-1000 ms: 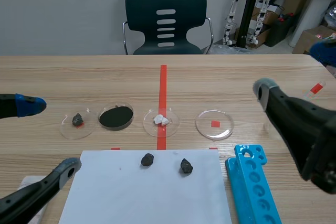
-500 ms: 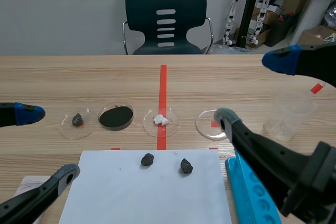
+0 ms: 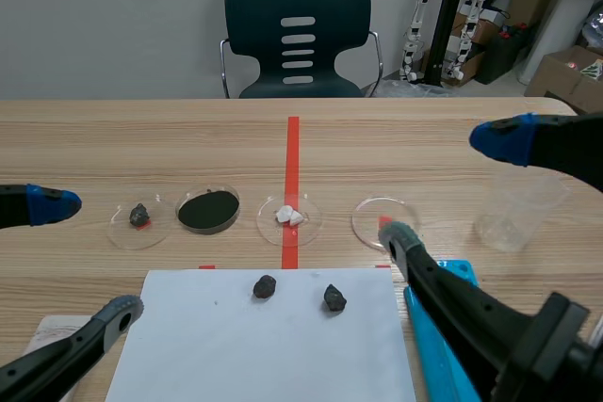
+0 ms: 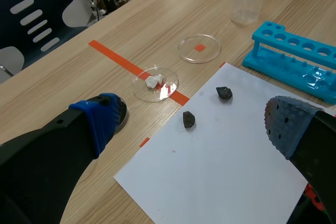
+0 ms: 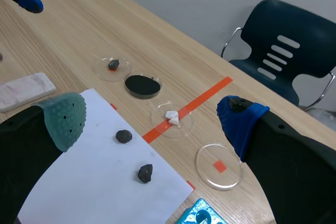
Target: Return to the home posture
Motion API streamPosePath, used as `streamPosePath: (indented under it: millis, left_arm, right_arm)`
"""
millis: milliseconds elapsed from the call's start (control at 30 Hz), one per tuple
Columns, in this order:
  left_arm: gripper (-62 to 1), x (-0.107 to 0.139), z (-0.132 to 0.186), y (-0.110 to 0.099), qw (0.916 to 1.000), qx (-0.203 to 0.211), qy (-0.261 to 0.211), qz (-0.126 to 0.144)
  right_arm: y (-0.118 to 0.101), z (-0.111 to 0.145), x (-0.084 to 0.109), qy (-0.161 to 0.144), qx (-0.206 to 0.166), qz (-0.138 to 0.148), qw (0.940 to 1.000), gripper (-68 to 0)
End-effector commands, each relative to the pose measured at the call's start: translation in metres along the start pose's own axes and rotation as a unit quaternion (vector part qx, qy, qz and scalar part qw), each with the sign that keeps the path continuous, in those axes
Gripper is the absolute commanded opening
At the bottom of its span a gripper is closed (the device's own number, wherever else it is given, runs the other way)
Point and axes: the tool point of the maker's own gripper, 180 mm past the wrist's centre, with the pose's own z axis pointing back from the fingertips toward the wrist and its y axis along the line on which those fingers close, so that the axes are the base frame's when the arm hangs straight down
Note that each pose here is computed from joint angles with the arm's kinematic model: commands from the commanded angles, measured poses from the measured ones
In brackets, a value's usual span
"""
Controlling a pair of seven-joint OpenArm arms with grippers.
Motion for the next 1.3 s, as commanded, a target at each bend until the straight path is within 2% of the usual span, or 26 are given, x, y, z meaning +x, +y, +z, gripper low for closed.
streamPosePath:
  millis: [0, 167, 333, 400, 500, 667, 900, 1267]
  left_arm:
    - [-3.7, 0.007, -0.001, -0.001, 0.9999, 0.002, -0.016, 0.004]
    - [-3.7, 0.007, -0.001, -0.001, 0.9999, 0.002, -0.016, 0.004]
    - [-3.7, 0.007, -0.001, -0.001, 0.9999, 0.002, -0.016, 0.004]
    - [-3.7, 0.007, -0.001, -0.001, 0.9999, 0.002, -0.016, 0.004]
    - [-3.7, 0.007, -0.001, -0.001, 0.9999, 0.002, -0.016, 0.004]
    - [-3.7, 0.007, -0.001, -0.001, 0.9999, 0.002, -0.016, 0.004]
    - [-3.7, 0.008, -0.002, -0.001, 0.9999, 0.002, -0.017, 0.003]
    - [-3.7, 0.008, -0.002, -0.001, 0.9999, 0.002, -0.017, 0.003]
  right_arm:
    - [-0.001, 0.001, -0.006, -0.001, -0.01, -0.004, 0.9999, -15.9]
    - [0.002, 0.008, -0.026, 0.008, -0.016, -0.015, 0.9997, -15.9]
    - [0.009, 0.017, -0.021, -0.014, -0.015, -0.03, 0.9993, -15.9]
    - [0.016, 0.02, -0.019, -0.019, -0.004, -0.022, 0.9996, -15.9]
    - [0.024, 0.024, -0.023, -0.007, 0.01, -0.012, 0.9999, -15.9]
    - [0.022, 0.024, -0.024, -0.006, 0.002, -0.007, 1.0, -15.9]
    - [0.021, 0.024, -0.029, 0.01, 0.001, -0.006, 0.9999, -15.9]
    - [0.021, 0.024, -0.03, 0.012, 0.001, -0.006, 0.9999, -15.9]
